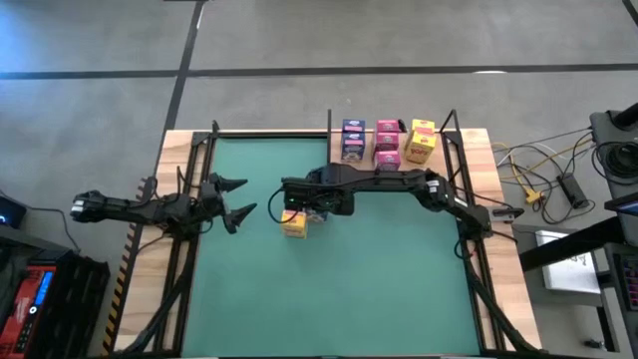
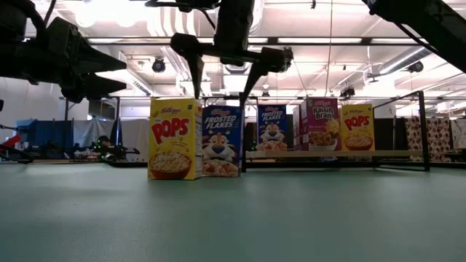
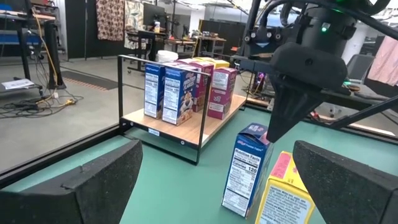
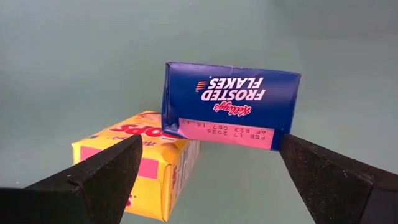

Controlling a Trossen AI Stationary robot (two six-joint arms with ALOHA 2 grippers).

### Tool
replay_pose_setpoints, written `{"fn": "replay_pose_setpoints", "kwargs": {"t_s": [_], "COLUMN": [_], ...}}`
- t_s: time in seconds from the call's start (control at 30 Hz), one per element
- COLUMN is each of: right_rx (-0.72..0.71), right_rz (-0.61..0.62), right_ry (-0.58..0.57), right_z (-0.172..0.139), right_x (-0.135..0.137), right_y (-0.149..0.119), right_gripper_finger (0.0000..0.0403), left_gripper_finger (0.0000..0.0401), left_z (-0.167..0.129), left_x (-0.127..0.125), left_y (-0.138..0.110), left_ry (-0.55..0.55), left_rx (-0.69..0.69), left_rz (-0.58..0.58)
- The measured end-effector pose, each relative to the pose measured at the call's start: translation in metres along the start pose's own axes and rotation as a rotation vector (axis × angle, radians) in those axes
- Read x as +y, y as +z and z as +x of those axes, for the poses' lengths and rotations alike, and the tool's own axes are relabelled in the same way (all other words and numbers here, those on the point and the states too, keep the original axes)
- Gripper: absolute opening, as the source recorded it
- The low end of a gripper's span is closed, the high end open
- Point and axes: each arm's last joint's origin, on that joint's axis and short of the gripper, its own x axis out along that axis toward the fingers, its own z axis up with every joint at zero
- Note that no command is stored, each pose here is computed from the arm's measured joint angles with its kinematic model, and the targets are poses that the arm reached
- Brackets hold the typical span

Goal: Stack cereal on shelf
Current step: Put the blue cereal box onto the shelf

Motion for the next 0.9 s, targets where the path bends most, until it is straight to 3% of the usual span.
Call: {"fn": "replay_pose_setpoints", "kwargs": {"t_s": [0.9], "right_rx": [0.045], "right_rz": [0.031], "right_ry": [0.041], "right_z": [-0.019], "right_x": [-0.002], "right_y": [0.001], "right_gripper_finger": [0.0373], "left_gripper_finger": [0.0399], "left_z": [0.000], "left_x": [0.000], "left_y": [0.000], "left_ry": [0.000], "left_rx": [-0.001], "left_rz": [-0.001]}}
